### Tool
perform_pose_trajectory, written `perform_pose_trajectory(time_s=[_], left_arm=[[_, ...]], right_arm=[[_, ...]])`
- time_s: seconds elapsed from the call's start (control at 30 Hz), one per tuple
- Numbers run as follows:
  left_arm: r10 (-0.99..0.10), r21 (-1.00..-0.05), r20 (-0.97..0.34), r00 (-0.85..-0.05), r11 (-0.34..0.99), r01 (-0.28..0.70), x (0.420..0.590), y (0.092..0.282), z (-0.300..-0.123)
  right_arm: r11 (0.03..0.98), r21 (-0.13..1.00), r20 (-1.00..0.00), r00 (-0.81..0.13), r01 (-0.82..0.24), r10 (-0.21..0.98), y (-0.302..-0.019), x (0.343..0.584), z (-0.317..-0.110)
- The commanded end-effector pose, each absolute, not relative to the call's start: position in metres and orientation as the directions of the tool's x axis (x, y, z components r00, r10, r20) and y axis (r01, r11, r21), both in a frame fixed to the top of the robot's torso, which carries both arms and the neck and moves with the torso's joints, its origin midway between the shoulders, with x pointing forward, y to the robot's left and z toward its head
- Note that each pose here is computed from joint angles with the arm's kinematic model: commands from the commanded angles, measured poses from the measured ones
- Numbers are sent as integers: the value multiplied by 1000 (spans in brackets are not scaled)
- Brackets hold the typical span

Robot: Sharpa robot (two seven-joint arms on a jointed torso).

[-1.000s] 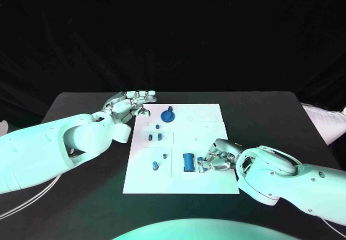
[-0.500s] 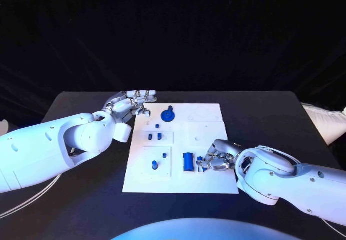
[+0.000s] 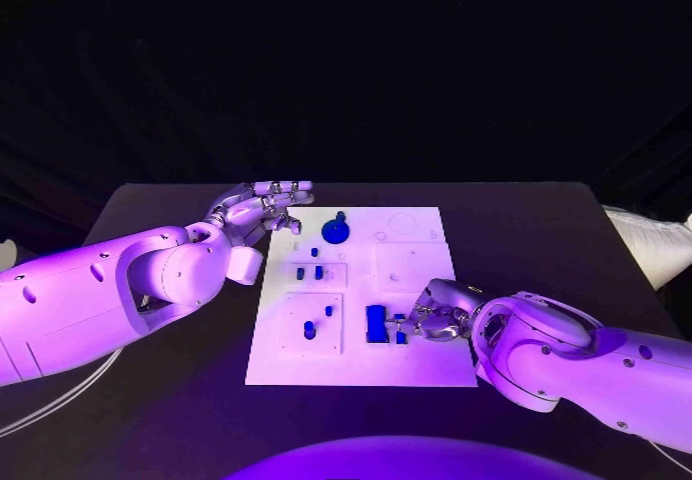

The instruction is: Assemble the parts on the task board

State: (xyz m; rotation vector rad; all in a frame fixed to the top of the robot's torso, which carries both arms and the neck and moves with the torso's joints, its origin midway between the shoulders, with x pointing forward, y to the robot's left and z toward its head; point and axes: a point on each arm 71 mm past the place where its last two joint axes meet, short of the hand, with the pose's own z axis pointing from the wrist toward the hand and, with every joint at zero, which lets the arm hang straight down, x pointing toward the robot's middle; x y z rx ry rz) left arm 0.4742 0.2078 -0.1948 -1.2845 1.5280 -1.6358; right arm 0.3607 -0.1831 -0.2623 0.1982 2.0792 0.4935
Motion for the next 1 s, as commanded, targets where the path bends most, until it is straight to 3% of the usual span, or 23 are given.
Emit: perform_pose_trajectory(time_s=[0.03,0.27,0.47,0.63,0.77,1.0], left_arm=[[-870,-957,275,-410,-205,-205,473,205,-194],[-871,-957,274,-409,-205,-205,474,205,-194],[-872,-958,272,-406,-204,-203,475,206,-194],[-875,-958,270,-401,-204,-199,476,206,-195],[-880,-960,267,-392,-206,-190,479,208,-196],[-901,-963,256,-350,-208,-169,485,216,-198]], right_arm=[[907,414,-795,-516,-79,318,-183,360,-260],[907,416,-800,-501,-68,329,-190,360,-259],[845,534,-749,-471,-15,465,-204,364,-252],[697,716,-619,-428,39,659,-221,381,-236],[510,858,-456,-365,64,812,-236,402,-224],[281,956,-251,-265,83,931,-255,434,-221]])
